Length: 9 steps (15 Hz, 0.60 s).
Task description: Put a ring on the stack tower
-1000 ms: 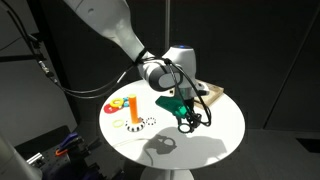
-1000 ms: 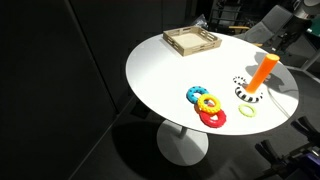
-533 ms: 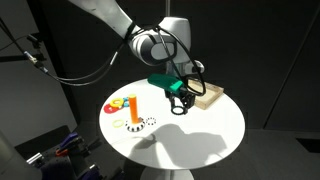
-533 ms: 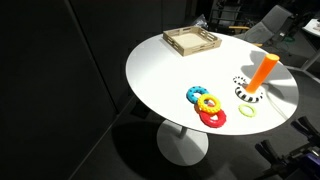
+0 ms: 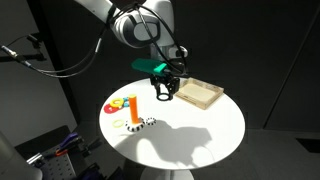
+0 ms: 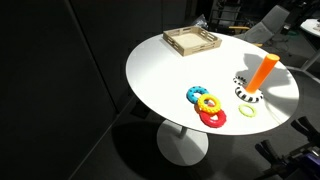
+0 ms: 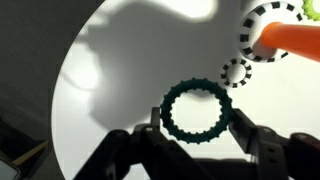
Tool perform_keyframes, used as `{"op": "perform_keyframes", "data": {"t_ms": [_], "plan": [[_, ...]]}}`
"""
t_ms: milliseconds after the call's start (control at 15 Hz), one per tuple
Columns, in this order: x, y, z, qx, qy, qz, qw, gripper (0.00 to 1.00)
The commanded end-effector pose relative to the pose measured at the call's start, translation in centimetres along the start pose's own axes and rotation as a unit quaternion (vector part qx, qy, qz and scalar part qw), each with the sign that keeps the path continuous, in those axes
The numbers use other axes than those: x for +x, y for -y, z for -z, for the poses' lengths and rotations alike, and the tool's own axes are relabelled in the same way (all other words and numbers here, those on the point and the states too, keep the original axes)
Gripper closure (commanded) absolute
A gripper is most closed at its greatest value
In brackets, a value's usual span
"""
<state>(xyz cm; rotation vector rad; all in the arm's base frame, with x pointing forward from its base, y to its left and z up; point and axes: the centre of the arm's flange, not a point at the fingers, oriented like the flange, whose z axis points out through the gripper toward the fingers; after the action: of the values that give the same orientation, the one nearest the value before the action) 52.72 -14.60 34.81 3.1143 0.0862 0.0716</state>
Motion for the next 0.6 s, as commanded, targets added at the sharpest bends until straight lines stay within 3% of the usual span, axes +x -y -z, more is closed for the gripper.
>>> {"op": "perform_keyframes", "data": {"t_ms": [0, 533], "plan": [[-1.9, 2.5, 1.2, 0.020, 0.001, 0.011, 0.9997, 0.55], [-2.9, 5.6, 1.4, 0.043, 0.003, 0.033, 0.9985, 0.55]]}}
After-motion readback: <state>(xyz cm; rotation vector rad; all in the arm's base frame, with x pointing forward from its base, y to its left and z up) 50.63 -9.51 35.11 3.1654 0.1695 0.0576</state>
